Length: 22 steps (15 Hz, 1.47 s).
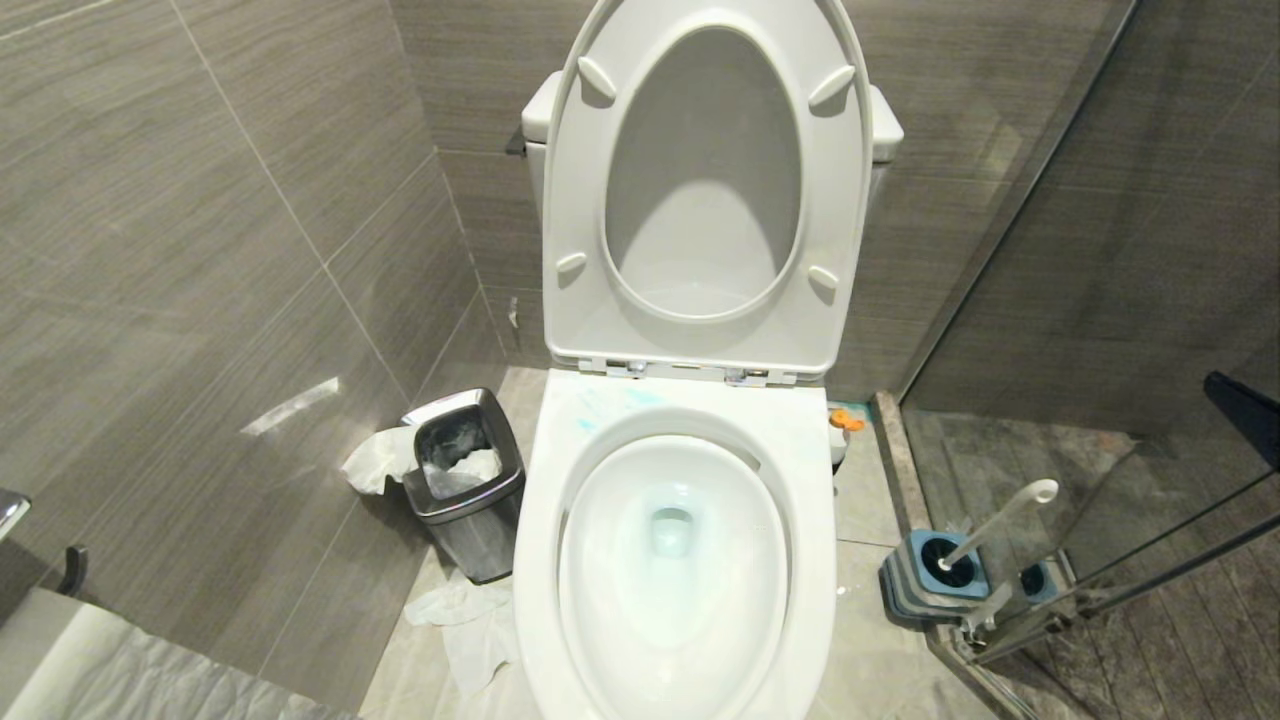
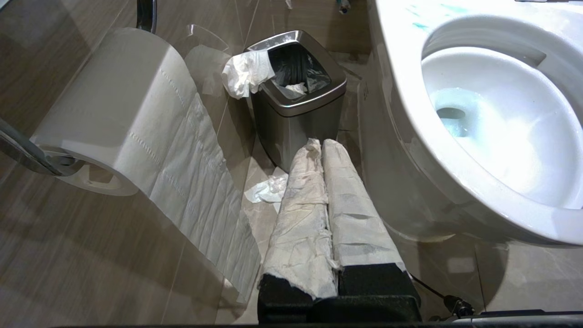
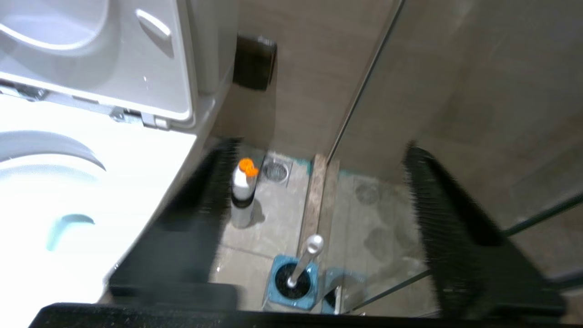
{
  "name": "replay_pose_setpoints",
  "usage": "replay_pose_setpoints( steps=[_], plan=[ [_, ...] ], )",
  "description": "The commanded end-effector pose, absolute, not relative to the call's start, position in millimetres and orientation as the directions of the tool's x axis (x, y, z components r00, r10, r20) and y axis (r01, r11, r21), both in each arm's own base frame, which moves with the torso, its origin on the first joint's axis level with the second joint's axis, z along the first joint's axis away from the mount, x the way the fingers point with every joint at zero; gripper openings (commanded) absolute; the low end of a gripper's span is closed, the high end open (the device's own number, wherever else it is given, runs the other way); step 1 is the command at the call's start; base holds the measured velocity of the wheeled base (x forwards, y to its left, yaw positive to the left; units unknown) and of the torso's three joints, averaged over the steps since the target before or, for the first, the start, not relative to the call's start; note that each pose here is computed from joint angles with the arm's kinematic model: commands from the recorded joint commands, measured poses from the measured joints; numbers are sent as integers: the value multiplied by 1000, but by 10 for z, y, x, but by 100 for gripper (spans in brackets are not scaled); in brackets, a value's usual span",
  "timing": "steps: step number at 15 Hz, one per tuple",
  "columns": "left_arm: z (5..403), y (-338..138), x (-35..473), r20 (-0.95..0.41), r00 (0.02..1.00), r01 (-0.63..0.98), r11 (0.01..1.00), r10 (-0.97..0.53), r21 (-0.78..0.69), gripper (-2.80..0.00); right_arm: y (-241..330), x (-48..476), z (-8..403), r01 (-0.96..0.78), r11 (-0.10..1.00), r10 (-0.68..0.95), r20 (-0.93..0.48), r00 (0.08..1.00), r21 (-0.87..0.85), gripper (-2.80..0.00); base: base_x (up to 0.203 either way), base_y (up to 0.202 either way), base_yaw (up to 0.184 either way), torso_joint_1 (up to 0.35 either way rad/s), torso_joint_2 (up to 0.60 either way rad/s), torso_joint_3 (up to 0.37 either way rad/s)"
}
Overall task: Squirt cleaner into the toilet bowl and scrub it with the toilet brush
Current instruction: Flush the toilet
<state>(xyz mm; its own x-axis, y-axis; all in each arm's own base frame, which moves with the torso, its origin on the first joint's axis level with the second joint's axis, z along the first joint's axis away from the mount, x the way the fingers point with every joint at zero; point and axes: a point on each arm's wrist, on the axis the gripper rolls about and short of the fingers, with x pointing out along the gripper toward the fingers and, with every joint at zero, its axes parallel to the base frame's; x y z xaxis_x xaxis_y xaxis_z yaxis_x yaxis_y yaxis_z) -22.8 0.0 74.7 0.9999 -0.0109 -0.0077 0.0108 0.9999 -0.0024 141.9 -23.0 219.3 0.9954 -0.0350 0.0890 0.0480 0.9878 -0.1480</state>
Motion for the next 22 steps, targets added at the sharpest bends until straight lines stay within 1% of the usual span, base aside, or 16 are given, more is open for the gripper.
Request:
replay_pose_setpoints(
  steps=[1,6,9,12,15,20,22],
  plan=[
    [747,0,-227,-9,1000,11,1000,-11,-3,-280,-203,1276,2276,55,986,-30,154,988,-158,-280,0,0,0,0,0,0],
    [743,0,-227,-9,1000,11,1000,-11,-3,-280,-162,1096,2334,45,986,-13,200,980,-158,-280,0,0,0,0,0,0],
    [747,0,-228,-8,1000,11,1000,-11,-3,-280,-74,780,2293,5,989,23,190,981,-146,-280,0,0,0,0,0,0],
    [746,0,-227,-10,1000,12,1000,-12,-3,-280,2,415,2168,-61,990,79,143,987,-130,-280,0,0,0,0,0,0],
    [747,1,-228,-8,1000,12,1000,-12,-3,-280,32,174,2048,-120,985,135,121,983,-124,-280,0,0,0,0,0,0],
    [747,0,-227,-9,1000,11,1000,-11,-3,-280,36,-169,1852,-156,984,167,123,978,-91,-280,0,0,0,0,0,0],
    [747,1,-228,-8,1000,12,1000,-12,-3,-280,34,-297,1724,-161,984,169,104,980,-81,-280,0,0,0,0,0,0]
  ],
)
